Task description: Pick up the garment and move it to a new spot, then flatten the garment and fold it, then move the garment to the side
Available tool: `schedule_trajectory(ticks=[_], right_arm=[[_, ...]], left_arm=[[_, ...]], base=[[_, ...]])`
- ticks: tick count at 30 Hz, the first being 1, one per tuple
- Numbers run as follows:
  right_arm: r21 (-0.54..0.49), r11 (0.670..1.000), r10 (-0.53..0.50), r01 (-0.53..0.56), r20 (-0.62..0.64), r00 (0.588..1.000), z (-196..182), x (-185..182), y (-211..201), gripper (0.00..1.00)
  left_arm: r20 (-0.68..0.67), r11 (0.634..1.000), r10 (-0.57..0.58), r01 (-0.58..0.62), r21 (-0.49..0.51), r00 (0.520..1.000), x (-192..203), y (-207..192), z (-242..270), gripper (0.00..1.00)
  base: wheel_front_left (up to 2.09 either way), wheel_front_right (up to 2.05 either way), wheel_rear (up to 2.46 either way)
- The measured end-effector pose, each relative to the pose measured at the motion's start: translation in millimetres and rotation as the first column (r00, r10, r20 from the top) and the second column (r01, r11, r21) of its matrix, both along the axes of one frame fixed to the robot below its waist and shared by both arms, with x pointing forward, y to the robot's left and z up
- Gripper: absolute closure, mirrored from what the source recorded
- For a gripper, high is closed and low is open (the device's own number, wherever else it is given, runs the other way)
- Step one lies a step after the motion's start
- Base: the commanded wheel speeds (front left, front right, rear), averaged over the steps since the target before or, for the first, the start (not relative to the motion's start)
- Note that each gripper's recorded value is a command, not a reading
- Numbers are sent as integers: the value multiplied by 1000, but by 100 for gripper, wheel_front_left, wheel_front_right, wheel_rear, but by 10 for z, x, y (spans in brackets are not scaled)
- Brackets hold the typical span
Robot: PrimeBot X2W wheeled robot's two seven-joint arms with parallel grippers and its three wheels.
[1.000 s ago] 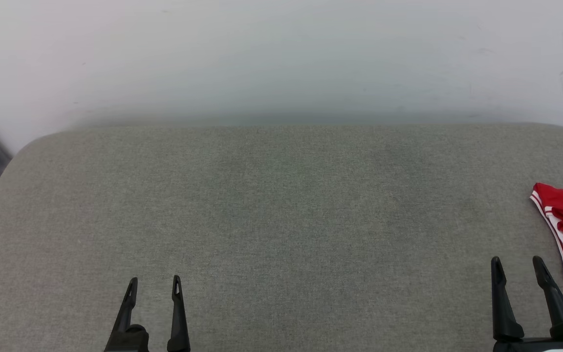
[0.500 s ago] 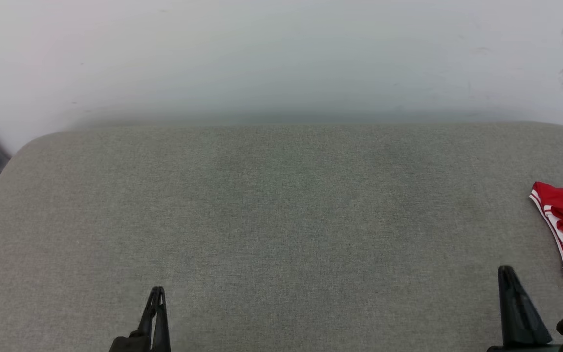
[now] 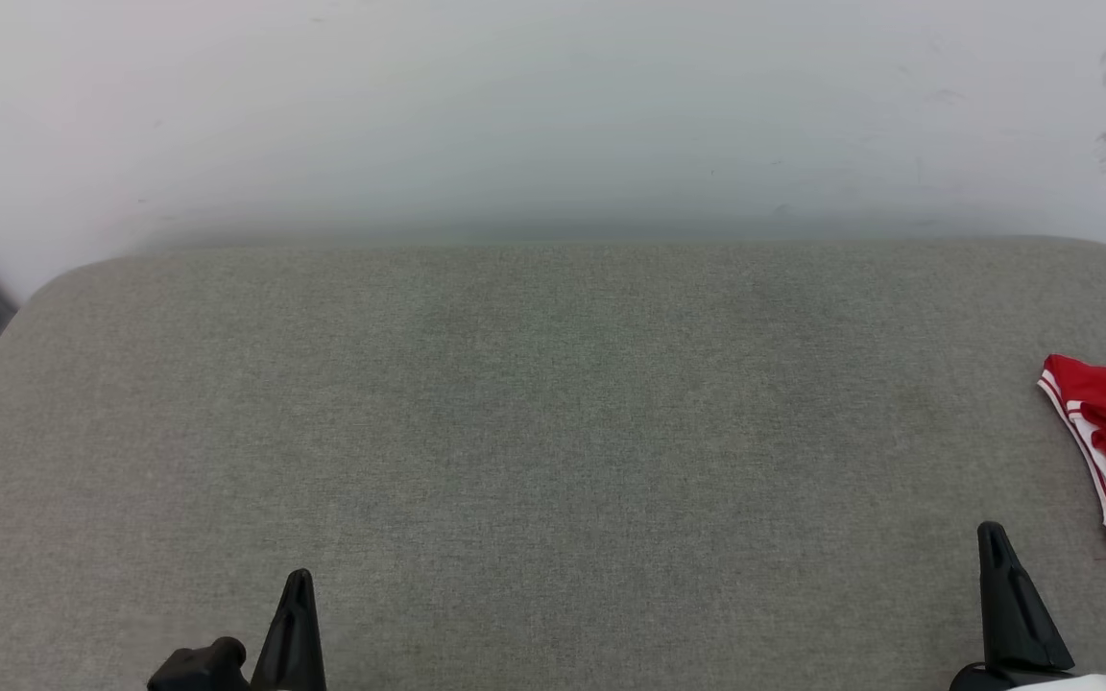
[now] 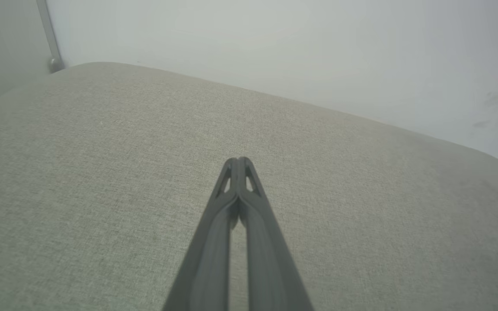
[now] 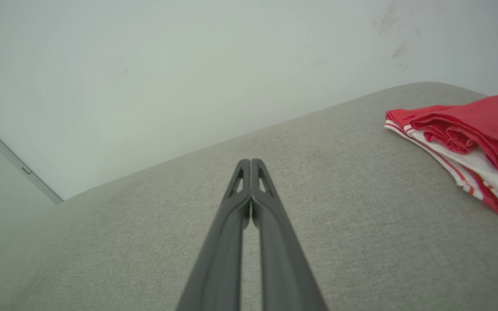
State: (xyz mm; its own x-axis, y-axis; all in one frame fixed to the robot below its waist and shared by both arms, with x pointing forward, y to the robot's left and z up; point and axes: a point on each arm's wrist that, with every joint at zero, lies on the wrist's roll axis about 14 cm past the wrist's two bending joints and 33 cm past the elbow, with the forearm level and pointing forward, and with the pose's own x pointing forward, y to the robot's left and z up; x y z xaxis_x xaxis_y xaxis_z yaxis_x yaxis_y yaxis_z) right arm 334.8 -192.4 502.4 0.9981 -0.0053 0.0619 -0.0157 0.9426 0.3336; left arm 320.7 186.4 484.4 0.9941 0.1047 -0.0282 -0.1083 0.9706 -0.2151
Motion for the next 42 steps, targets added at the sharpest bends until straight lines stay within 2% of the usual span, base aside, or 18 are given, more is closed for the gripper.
schedule_trajectory(ticks=[8,17,29,42], right_arm=[[137,990,-7,9,-17,1000,-21,59,-22,100],[276,961,-10,17,-27,1000,-20,131,-42,100],[433,901,-9,30,-51,999,-60,186,-63,100],[573,819,1,32,-58,998,-55,264,-67,100]], left_arm=[[-19,988,4,-7,-151,1000,70,33,-43,100],[-30,953,8,-16,-301,1000,144,66,-66,100],[-31,880,1,-16,-474,1000,236,74,-64,100],[-26,782,-3,-14,-624,1000,320,88,-50,100]], base=[[0,0,0],[0,0,0],[0,0,0],[0,0,0]])
